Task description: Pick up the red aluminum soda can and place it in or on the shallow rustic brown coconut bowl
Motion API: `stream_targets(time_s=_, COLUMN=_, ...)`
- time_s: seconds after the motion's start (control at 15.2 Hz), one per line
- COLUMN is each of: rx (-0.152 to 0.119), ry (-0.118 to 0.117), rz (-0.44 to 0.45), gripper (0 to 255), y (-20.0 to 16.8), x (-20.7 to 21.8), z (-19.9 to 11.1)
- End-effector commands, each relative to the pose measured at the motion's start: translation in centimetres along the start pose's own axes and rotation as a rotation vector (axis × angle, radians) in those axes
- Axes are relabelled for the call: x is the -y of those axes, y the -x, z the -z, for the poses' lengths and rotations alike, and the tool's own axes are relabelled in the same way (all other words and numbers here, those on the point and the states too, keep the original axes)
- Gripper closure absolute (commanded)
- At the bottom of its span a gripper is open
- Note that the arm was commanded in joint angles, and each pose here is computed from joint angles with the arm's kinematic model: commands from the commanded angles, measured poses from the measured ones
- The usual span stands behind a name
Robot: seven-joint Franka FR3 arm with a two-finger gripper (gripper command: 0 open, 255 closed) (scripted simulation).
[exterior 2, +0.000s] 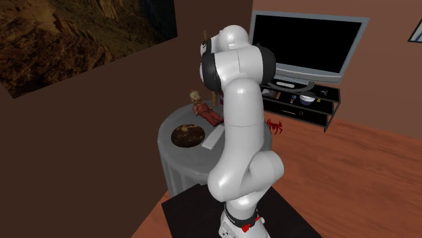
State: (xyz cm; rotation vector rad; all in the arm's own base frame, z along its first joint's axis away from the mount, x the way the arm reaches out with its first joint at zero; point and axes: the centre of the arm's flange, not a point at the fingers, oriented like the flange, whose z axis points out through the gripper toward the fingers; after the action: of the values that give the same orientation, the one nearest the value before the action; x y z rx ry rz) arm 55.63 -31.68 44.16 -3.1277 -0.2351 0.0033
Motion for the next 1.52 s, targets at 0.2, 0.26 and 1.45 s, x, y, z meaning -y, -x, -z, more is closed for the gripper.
stream_targets(time_s=0.2, rx=0.0, ry=0.0, rz=0.0, gripper=255, y=0.5, x=5.2, z=1.0)
stream_targets(time_s=0.26, rx=0.0, ry=0.0, rz=0.0, gripper=255, y=0.6, x=6.5, z=1.1)
stream_targets(time_s=1.45, rx=0.0, ry=0.0, rz=0.0, gripper=255, y=2.6, x=30.1, z=3.4)
